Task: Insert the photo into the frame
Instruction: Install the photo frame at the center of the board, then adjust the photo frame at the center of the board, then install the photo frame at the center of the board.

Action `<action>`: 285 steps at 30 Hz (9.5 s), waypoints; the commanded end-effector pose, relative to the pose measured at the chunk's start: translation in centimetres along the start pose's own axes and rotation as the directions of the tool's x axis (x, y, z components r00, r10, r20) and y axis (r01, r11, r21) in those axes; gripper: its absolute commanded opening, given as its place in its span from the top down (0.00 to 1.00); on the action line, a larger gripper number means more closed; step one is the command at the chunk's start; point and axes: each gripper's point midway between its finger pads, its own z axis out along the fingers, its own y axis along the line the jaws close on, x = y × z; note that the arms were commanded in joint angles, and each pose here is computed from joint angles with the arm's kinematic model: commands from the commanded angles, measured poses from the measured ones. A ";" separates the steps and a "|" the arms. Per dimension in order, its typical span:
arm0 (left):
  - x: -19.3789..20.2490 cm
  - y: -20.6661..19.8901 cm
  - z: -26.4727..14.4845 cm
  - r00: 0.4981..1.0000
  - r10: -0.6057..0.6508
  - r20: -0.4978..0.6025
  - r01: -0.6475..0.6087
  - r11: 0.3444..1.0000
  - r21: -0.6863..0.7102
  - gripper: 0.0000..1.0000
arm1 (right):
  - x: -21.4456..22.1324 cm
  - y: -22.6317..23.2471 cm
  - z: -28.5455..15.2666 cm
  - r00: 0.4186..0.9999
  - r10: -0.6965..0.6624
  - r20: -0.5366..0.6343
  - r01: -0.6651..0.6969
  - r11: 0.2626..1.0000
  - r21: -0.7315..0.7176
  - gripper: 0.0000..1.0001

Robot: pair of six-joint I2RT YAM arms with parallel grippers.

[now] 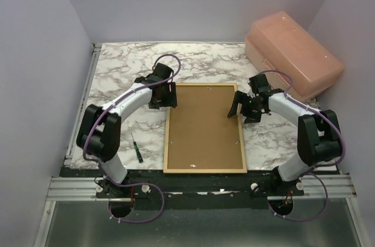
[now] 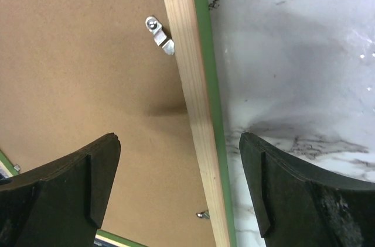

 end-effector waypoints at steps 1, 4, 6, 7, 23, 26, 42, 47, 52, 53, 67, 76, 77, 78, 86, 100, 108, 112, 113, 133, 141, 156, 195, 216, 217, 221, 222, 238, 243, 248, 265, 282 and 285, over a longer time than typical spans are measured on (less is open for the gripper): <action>0.8 -0.5 -3.8 0.997 -0.054 0.054 0.050 0.995 0.086 0.29 | 0.1 -0.3 -2.2 1.000 0.000 0.024 0.000 1.000 0.028 0.09; 3.6 -0.8 -4.3 0.996 -0.090 0.004 0.088 0.983 0.159 0.26 | 0.9 -1.3 -2.8 1.000 0.014 0.025 -0.016 0.997 0.071 0.06; 6.0 -0.8 -4.2 0.993 -0.114 -0.041 0.120 0.971 0.204 0.26 | 1.7 -2.0 -3.0 1.000 0.024 0.018 -0.025 0.995 0.099 0.05; 7.1 -0.8 -4.1 0.990 -0.127 -0.062 0.137 0.965 0.222 0.25 | 2.1 -2.4 -3.1 0.999 0.028 0.015 -0.030 0.993 0.113 0.05; 19.0 -3.0 -3.3 0.917 -0.196 -0.347 0.345 0.826 0.445 0.25 | 5.1 0.8 0.4 0.977 0.008 -0.212 -0.021 0.998 -0.057 0.00; 20.0 -4.4 -3.6 0.913 -0.175 -0.369 0.343 0.818 0.462 0.26 | 3.1 2.7 1.0 0.979 -0.015 -0.202 -0.003 0.996 -0.087 0.00; 22.5 -12.1 -5.7 0.908 -0.096 -0.408 0.319 0.789 0.525 0.27 | -5.1 11.5 9.0 0.958 -0.215 -0.189 0.205 0.976 -0.072 0.00; 23.6 -14.1 -7.2 0.905 -0.019 -0.425 0.286 0.767 0.575 0.24 | -8.0 10.0 8.7 0.971 -0.223 -0.090 0.229 0.970 0.074 0.00; 22.9 -15.2 -11.1 0.930 0.071 -0.361 0.228 0.657 0.719 0.21 | -9.3 9.2 4.0 0.974 -0.224 0.031 0.218 0.966 0.138 0.00; 22.4 -15.4 -12.1 0.938 0.087 -0.336 0.210 0.627 0.750 0.19 | -9.2 9.0 2.8 0.975 -0.214 0.052 0.205 0.969 0.138 0.00; 7.5 -2.5 -11.9 0.960 -0.267 0.083 0.166 0.782 0.601 0.09 | 2.1 2.3 -4.3 0.999 -0.040 0.032 0.036 0.991 0.125 0.00; 3.5 8.1 -8.3 0.954 -0.269 0.135 0.265 0.963 0.042 0.09 | 9.0 -1.5 -3.9 0.994 0.084 -0.077 -0.071 0.985 0.155 0.00; 3.3 8.7 -8.0 0.957 -0.264 0.118 0.266 0.964 0.000 0.09 | 9.6 -1.5 -3.8 0.991 0.098 -0.086 -0.085 0.986 0.144 0.00; 3.3 9.3 -7.3 0.961 -0.260 0.092 0.265 0.963 -0.041 0.10 | 10.1 -1.4 -3.6 0.989 0.110 -0.095 -0.098 0.987 0.127 0.00; 3.2 11.2 -3.5 0.973 -0.218 -0.070 0.201 0.959 -0.199 0.10 | 12.2 0.4 -1.7 0.969 0.140 -0.202 -0.144 0.990 -0.006 0.00; 4.5 10.5 -0.7 0.954 -0.177 -0.243 0.144 0.979 -0.145 0.14 | 9.4 2.1 0.4 0.974 0.107 -0.198 -0.114 0.993 -0.023 0.00; 7.0 6.0 -1.4 0.946 -0.099 -0.310 0.109 0.994 0.014 0.27 | 7.0 2.0 1.0 0.985 0.048 -0.167 -0.044 0.999 0.024 0.00; 8.7 3.0 -1.7 0.941 -0.045 -0.334 0.077 0.994 0.082 0.28 | 5.3 1.7 0.8 0.990 0.036 -0.137 -0.030 0.998 0.048 0.00; 9.1 2.3 -1.8 0.942 -0.036 -0.335 0.074 0.992 0.102 0.28 | 4.8 1.4 0.7 0.991 0.039 -0.131 -0.032 0.998 0.055 0.00; 18.4 -2.6 -5.5 0.943 -0.042 -0.330 0.101 0.982 0.161 0.27 | 2.4 -1.3 0.8 0.982 0.020 -0.187 -0.014 0.999 0.035 0.00; 17.8 1.0 -6.9 0.961 -0.069 -0.269 0.068 0.998 -0.012 0.03 | 2.4 -0.9 1.5 0.980 0.010 -0.197 -0.009 1.000 0.008 0.00; 12.6 0.3 -13.7 0.988 -0.146 0.050 0.135 0.975 0.175 0.02 | 2.9 -2.3 0.2 0.992 -0.008 -0.123 0.032 0.981 0.191 0.00; 14.7 1.2 -12.2 0.975 -0.222 0.017 0.216 0.959 0.185 0.02 | 6.9 -4.0 -1.3 0.994 -0.046 -0.097 0.077 0.932 0.355 0.95; 9.8 8.9 -4.9 0.937 -0.346 -0.046 0.344 0.938 -0.052 0.01 | 7.7 1.1 -1.4 0.985 0.017 -0.171 -0.011 0.999 0.036 0.09; 9.9 8.7 -4.5 0.936 -0.346 -0.065 0.344 0.938 -0.042 0.02 | 7.7 0.9 -1.4 0.985 0.020 -0.172 -0.014 0.999 0.036 0.09; 10.5 8.7 -2.9 0.929 -0.349 -0.120 0.344 0.937 -0.061 0.01 | 7.7 0.5 -1.2 0.983 0.031 -0.183 -0.026 0.999 0.031 0.09; 10.6 8.6 -2.5 0.928 -0.347 -0.135 0.342 0.938 -0.057 0.01 | 7.7 0.5 -1.2 0.982 0.034 -0.187 -0.029 0.999 0.026 0.09; 14.4 3.0 -3.9 0.936 -0.246 -0.252 0.292 0.942 0.163 0.10 | 7.4 0.9 -1.6 0.982 0.029 -0.184 -0.028 1.000 0.006 0.09; 17.7 0.5 -4.9 0.938 -0.208 -0.276 0.266 0.945 0.192 0.10 | 7.6 0.2 -1.7 0.983 0.030 -0.179 -0.024 0.999 0.037 0.09; 20.5 -0.3 -6.2 0.943 -0.188 -0.273 0.245 0.950 0.192 0.10 | 6.5 -1.1 -2.1 0.993 0.023 -0.116 -0.010 0.993 0.118 0.07; 15.5 3.6 -6.9 0.971 -0.219 -0.094 0.215 0.975 -0.056 0.02 | 4.6 -2.8 -1.8 0.998 0.003 -0.061 0.011 0.972 0.235 0.00; 8.0 5.7 -2.0 0.974 -0.211 -0.083 0.194 0.964 -0.183 0.18 | 5.0 -2.6 -1.4 0.996 -0.006 -0.085 0.024 0.977 0.211 0.00; 7.8 5.9 -1.1 0.974 -0.201 -0.101 0.178 0.963 -0.203 0.28 | 5.1 -2.4 -1.4 0.996 -0.008 -0.089 0.025 0.980 0.197 0.00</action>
